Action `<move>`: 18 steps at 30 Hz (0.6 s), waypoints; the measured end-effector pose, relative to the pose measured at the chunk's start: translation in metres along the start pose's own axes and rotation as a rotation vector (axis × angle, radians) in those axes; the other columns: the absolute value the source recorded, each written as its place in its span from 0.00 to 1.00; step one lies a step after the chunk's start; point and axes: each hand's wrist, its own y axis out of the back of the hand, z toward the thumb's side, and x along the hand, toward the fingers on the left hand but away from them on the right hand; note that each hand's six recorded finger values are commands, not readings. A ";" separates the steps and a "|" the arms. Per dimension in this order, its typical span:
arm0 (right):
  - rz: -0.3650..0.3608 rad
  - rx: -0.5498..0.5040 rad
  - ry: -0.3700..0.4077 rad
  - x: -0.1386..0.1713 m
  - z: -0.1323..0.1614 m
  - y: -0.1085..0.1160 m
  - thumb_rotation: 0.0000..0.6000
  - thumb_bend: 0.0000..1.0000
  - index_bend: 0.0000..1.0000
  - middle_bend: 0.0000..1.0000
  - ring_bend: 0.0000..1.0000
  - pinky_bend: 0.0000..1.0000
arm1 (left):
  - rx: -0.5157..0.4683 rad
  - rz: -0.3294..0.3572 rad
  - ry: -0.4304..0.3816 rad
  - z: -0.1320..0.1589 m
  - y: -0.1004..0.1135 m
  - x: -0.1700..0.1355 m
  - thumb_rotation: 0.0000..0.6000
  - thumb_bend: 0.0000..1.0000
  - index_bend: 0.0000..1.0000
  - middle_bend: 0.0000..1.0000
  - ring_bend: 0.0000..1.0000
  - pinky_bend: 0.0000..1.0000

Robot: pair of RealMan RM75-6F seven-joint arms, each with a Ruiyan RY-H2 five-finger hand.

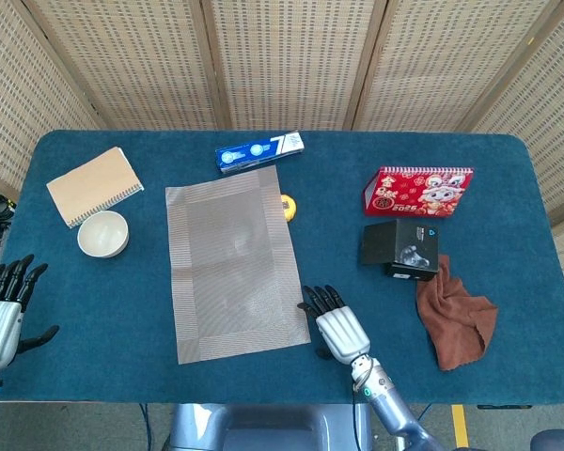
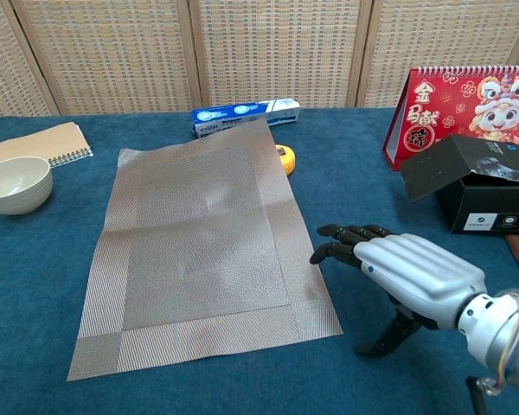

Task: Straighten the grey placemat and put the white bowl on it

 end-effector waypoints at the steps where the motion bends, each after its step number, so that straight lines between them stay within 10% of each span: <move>1: 0.002 -0.001 -0.001 -0.001 0.001 -0.001 1.00 0.09 0.23 0.00 0.00 0.00 | -0.002 -0.001 0.002 -0.001 0.000 0.000 1.00 0.09 0.10 0.00 0.00 0.00; 18: -0.027 0.010 0.017 -0.019 0.015 -0.006 1.00 0.32 0.30 0.00 0.00 0.00 | -0.018 -0.012 0.010 -0.004 -0.001 0.003 1.00 0.09 0.12 0.00 0.00 0.00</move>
